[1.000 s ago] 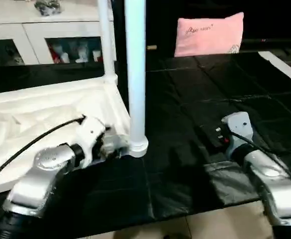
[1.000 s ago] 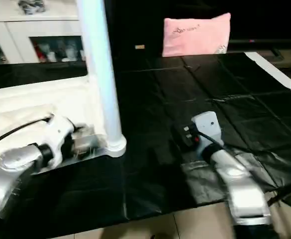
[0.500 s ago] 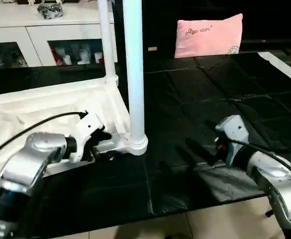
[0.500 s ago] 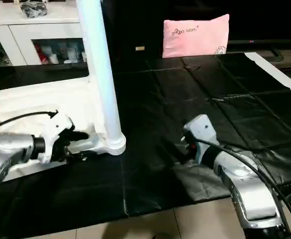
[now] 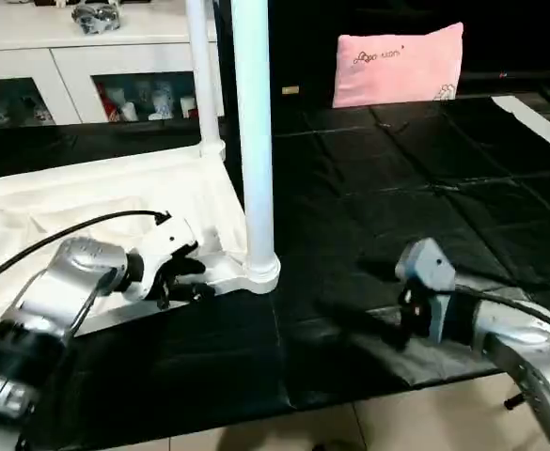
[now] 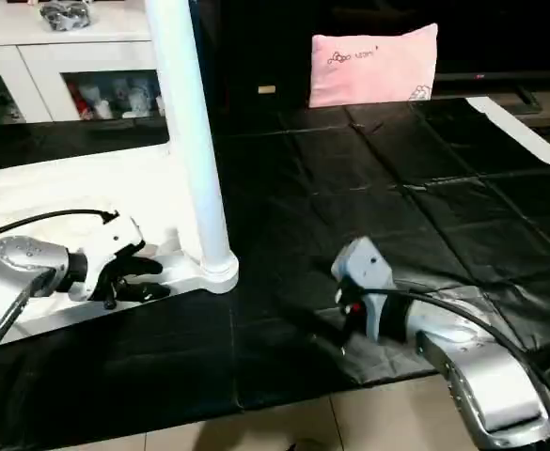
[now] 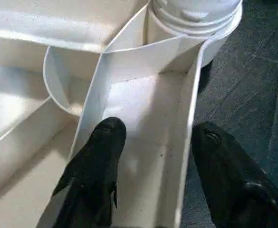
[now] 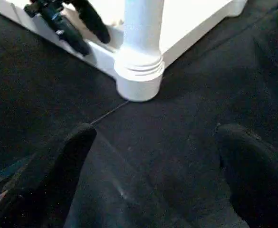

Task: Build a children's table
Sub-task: Rotate leg to tighten

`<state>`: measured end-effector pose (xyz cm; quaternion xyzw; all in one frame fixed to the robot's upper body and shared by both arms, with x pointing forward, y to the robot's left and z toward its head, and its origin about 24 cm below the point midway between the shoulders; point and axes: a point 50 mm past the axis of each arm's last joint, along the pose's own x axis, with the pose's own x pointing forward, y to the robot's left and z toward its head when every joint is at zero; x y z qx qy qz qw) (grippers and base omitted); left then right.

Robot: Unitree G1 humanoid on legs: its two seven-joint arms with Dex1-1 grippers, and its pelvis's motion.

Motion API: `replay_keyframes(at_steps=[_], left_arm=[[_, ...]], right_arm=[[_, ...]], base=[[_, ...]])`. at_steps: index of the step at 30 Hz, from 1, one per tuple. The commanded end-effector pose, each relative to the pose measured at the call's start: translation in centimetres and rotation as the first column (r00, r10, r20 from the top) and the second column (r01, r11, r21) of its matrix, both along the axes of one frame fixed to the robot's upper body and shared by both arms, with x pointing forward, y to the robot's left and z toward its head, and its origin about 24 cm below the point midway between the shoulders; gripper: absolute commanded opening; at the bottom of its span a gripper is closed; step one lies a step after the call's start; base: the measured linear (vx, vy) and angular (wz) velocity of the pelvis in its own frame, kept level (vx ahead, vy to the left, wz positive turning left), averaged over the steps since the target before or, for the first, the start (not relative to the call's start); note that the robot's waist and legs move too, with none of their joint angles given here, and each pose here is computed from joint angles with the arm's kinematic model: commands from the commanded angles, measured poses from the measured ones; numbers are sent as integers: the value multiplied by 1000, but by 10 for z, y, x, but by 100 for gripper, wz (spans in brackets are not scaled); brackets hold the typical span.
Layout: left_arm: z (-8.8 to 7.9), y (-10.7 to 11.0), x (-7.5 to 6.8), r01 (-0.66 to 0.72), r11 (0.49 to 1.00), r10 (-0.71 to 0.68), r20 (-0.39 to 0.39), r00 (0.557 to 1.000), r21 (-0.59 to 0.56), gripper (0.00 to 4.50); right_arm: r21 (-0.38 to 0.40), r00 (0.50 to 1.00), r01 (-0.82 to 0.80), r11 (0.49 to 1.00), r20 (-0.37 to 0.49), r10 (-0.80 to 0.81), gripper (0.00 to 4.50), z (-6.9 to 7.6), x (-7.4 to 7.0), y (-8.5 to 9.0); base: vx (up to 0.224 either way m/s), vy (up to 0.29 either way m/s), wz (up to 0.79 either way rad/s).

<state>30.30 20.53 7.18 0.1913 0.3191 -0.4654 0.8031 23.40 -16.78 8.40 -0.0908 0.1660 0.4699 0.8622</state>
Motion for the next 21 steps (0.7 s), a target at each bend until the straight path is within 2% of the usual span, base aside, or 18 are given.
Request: replay_keyframes(at_steps=[1, 9, 11, 12, 15, 18, 21], left_arm=[[3, -3, 3, 30, 1000, -30, 3, 1000, 5, 217], [1, -3, 5, 42, 999, -43, -20, 999, -5, 141], [0, -4, 5, 44, 999, -45, -23, 999, -8, 134], [0, -4, 5, 47, 999, -47, -24, 999, -9, 105], [0, -4, 5, 50, 999, -50, -27, 998, -11, 95], [-1, -3, 6, 52, 999, -52, -32, 998, -15, 53], [-1, -3, 6, 54, 998, -55, -36, 998, -17, 49]], right_arm=[[5, 999, -30, 1000, -20, 30, 450, 0, -2, 0], [28, 991, -98, 995, -90, 100, 450, -7, -7, -8], [33, 989, -105, 994, -98, 108, 450, -8, -7, -8], [33, 989, -109, 993, -99, 112, 450, -8, -8, -8], [33, 988, -113, 993, -99, 116, 450, -9, -8, -8], [37, 987, -125, 991, -99, 128, 450, -8, -9, -6], [41, 986, -133, 990, -99, 136, 450, -8, -9, -5]], base=[[0, 0, 0], [0, 0, 0], [0, 0, 0], [0, 0, 0], [0, 0, 0], [0, 0, 0], [0, 0, 0]])
